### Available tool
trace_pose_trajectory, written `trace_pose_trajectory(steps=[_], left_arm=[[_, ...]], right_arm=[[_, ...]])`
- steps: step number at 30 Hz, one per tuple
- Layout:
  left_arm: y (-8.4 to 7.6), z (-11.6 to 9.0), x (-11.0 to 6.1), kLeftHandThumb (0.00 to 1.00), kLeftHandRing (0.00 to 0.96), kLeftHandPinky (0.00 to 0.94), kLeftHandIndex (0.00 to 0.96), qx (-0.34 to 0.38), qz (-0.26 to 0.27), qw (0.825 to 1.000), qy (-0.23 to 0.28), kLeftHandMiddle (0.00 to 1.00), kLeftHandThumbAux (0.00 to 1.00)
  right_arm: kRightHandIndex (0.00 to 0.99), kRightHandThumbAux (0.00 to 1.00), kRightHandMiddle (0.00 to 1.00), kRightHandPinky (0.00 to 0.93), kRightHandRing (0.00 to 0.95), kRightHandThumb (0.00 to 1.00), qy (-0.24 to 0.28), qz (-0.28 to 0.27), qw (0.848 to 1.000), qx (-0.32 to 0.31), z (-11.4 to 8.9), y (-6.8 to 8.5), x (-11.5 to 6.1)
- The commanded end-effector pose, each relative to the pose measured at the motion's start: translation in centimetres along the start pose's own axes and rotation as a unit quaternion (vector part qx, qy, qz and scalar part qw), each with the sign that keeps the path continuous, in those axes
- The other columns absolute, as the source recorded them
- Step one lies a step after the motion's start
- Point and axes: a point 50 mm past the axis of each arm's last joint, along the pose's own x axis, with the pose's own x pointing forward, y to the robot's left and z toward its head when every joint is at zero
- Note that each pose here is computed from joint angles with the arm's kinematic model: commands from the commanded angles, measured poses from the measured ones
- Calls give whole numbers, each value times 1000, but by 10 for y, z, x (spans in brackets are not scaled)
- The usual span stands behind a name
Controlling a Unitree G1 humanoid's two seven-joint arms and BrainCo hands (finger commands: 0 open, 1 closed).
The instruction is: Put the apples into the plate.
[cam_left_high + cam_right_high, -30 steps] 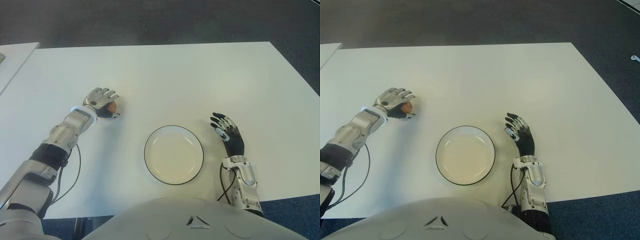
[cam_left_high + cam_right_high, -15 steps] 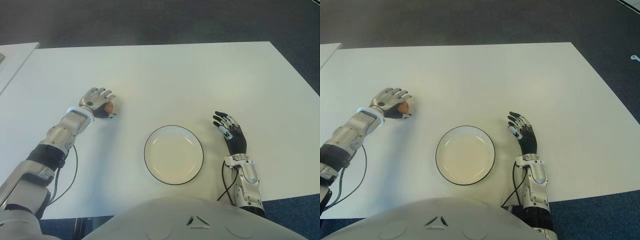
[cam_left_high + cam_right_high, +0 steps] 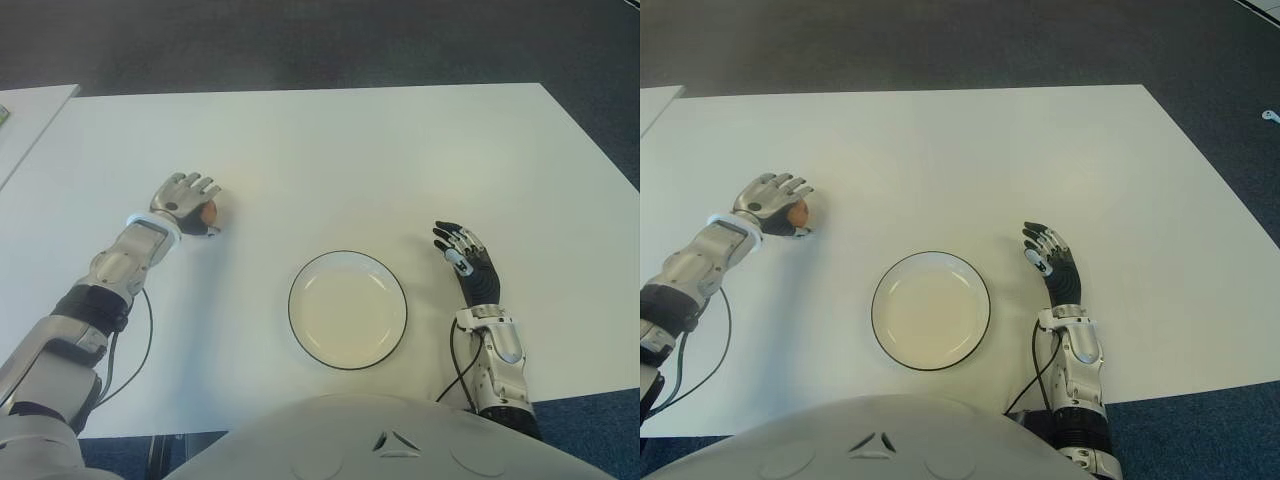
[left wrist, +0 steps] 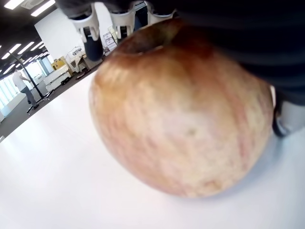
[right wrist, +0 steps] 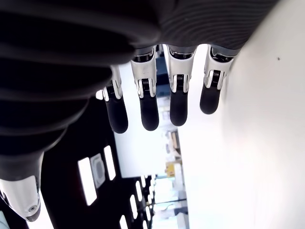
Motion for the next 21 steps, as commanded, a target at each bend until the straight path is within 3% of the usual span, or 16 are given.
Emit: trace_pose_trajectory(steps=[1,3,4,8,14,21], left_arm=[[-26,1,-3,556,146,234,64,4,-44,999,5,122,514],[-30,0,-2,661,287,338,126,3,-50,999,8,245,543],[-31,0,-2,764,371,394,186,3,-52,999,9,331,570],[-38,0,-3,894,504,516,309,-9,-66,998,13,452,632],[-47,3,-10,940,557,614,364,-53,-68,996,25,503,650],[-47,7,-17,947,539,766,381,-111,-52,992,39,502,651]], right_arm=[[233,558,221,136,154,285,55,-19,998,20,-20,-7,-12],[236,550,222,133,152,295,55,-19,998,21,-19,-8,-12],[237,547,224,133,152,299,54,-19,998,21,-19,-8,-12],[245,542,234,145,160,307,53,-18,998,23,-19,-9,-10],[237,549,239,141,165,317,53,-21,998,28,-17,-11,-9],[241,554,238,154,165,310,50,-27,998,30,-15,-12,-7]])
